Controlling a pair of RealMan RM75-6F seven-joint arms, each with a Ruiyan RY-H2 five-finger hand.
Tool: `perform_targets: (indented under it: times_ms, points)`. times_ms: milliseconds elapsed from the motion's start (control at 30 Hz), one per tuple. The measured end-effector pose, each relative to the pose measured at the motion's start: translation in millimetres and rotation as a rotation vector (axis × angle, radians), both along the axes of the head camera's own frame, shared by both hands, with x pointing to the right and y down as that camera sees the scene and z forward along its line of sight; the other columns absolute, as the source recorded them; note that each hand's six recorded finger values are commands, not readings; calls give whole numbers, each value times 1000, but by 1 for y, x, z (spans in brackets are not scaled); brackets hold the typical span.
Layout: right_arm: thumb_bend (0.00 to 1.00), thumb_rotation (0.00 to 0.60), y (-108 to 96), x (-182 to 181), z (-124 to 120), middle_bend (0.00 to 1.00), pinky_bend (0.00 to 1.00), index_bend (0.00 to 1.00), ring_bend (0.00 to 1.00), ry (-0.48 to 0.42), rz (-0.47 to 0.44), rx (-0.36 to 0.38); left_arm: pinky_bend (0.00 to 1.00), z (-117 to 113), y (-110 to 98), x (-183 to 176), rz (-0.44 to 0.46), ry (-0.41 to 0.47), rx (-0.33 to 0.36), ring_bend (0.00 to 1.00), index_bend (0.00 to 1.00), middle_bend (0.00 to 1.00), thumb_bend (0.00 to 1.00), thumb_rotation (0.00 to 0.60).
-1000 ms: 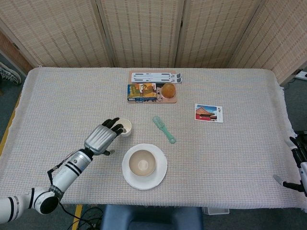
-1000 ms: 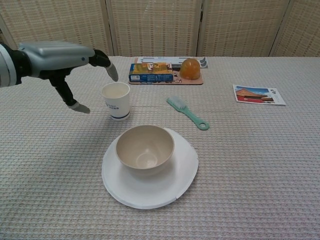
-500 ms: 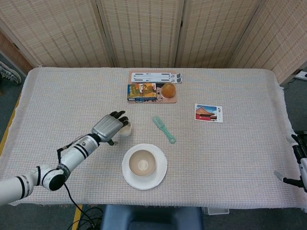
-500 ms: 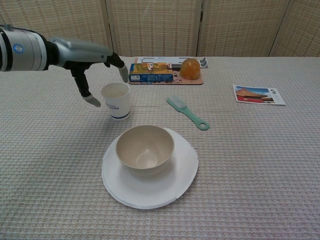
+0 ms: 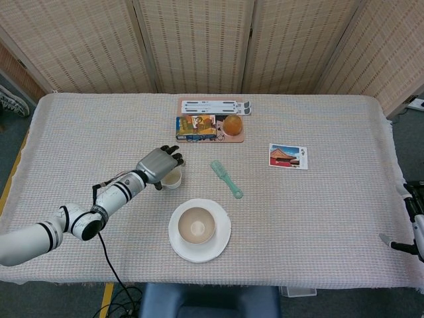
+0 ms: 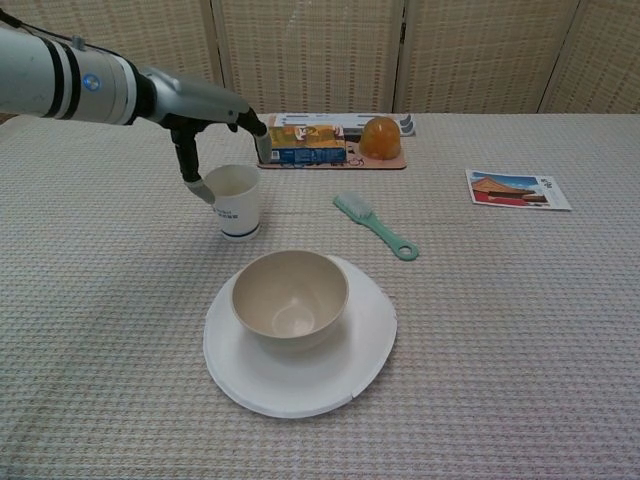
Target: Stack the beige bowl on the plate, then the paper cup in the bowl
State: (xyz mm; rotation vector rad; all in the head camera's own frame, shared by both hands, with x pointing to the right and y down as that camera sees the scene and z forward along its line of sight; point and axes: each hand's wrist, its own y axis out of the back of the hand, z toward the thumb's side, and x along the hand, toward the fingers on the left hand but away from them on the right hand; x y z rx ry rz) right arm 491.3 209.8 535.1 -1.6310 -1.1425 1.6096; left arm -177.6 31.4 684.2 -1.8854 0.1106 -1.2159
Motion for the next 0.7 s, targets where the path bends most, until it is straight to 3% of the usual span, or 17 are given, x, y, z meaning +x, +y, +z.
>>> perform_targets:
  times_ms: [700]
  points:
    - [144,600,-2,2,-1,0,0,0,0,1,5,7,172,23,-6,2,37,-64,-20,2,322,211,201,600]
